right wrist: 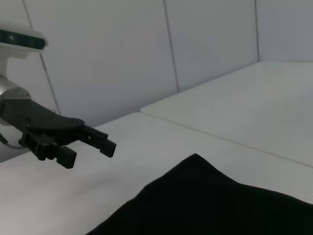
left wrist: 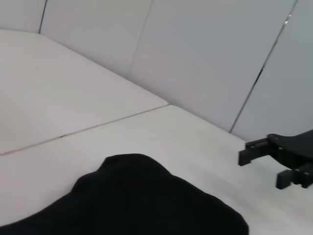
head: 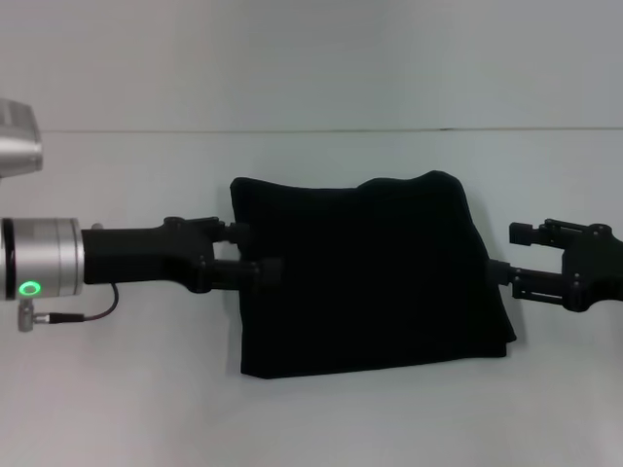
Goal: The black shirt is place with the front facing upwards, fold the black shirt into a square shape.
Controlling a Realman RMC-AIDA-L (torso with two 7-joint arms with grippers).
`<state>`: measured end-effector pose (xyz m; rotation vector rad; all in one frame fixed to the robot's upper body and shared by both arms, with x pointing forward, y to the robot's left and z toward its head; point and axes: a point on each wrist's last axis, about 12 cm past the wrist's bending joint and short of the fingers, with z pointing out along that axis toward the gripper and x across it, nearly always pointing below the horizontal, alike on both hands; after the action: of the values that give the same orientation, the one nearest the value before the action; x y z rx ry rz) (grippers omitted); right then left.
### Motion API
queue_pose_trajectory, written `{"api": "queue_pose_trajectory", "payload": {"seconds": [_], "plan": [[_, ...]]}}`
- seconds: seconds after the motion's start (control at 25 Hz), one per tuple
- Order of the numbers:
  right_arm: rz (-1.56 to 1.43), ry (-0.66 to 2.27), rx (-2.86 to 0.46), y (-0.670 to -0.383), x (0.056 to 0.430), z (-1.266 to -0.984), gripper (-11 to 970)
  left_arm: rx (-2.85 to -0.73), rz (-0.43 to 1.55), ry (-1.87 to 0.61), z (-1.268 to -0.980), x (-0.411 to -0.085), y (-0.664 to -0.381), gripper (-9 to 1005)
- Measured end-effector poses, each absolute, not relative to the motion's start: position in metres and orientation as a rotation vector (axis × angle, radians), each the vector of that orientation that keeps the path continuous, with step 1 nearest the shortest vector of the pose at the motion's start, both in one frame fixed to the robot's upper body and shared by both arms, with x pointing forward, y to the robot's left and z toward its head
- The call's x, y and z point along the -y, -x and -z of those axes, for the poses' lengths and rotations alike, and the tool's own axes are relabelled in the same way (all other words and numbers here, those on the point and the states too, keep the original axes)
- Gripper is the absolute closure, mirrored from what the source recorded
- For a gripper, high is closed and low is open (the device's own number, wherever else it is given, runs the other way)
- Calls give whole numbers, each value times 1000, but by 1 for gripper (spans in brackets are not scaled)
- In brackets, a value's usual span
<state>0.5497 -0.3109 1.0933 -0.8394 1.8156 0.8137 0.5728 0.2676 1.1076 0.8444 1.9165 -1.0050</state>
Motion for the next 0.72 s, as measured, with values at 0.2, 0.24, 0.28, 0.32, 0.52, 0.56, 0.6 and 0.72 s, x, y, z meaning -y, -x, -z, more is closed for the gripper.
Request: {"api": "queue_pose_trajectory", "payload": {"seconds": [0.2, 0.24, 0.28, 0.32, 0.52, 0.56, 0.6, 0.72], "plan": [[-815, 808, -1825, -546, 318, -1092, 196, -1903, 1013, -858, -1112, -260, -578, 105], [-814, 812, -1824, -546, 318, -1092, 196, -1900, 1015, -863, -1113, -258, -579, 105], [-814, 812, -1824, -546, 318, -1092, 196, -1897, 1015, -872, -1114, -256, -580, 105], [-810, 819, -1825, -546, 317, -1091, 195, -1897, 1014, -886, -1114, -254, -581, 105], [-808, 827, -1826, -552, 310, -1092, 195, -1919, 1005, -914, -1115, -248, -584, 106], [-808, 827, -1826, -552, 310, -1092, 195, -1919, 1005, -914, -1115, -248, -584, 106], [-816, 822, -1826, -553, 308, -1093, 196, -1921, 1005, -911, -1115, -247, -584, 106], [-839, 816, -1826, -553, 306, -1093, 197, -1921, 1007, -912, -1113, -244, -584, 105]]}}
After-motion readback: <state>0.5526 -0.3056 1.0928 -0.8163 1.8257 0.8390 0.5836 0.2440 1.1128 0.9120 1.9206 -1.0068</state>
